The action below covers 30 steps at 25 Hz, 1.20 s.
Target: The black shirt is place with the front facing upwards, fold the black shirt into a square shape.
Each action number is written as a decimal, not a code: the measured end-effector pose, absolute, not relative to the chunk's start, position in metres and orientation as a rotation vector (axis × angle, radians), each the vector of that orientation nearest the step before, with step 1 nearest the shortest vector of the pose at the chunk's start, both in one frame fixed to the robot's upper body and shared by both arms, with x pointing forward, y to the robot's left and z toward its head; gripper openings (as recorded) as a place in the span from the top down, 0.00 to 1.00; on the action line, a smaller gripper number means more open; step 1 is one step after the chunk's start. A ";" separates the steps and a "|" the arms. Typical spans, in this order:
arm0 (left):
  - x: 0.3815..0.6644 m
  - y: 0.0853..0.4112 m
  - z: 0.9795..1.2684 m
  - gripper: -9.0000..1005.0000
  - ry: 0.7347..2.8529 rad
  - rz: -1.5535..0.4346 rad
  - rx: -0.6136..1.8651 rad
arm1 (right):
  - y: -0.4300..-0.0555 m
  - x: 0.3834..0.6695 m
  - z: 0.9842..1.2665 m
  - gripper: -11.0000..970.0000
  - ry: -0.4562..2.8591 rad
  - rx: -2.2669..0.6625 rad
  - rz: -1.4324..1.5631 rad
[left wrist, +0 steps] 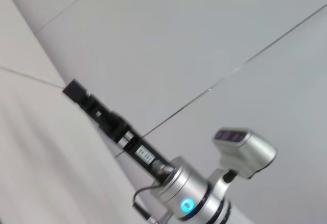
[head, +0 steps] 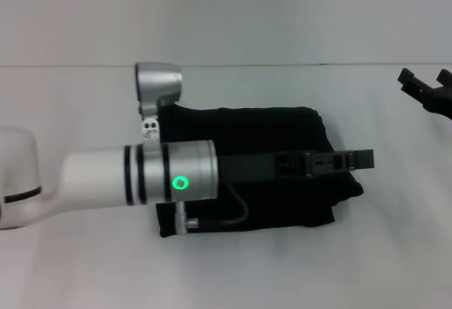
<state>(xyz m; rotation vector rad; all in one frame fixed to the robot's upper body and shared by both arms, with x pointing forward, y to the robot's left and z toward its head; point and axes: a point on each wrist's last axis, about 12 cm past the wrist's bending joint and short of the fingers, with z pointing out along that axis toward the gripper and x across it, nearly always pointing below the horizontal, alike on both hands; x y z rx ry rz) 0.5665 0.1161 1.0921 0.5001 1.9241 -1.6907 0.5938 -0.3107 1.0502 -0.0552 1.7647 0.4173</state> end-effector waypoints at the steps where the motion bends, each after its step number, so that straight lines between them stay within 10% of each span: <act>1: 0.566 0.120 1.094 0.62 1.899 -1.689 0.524 | -0.311 0.590 1.050 0.04 1.756 -0.056 0.441; 20: 0.526 0.257 1.092 0.04 1.609 -1.201 0.877 | -0.302 0.633 1.134 0.04 2.373 -0.086 1.039; 30: 0.514 0.269 1.081 0.05 1.596 -1.115 0.933 | -0.256 0.656 1.141 0.04 2.540 -0.085 0.932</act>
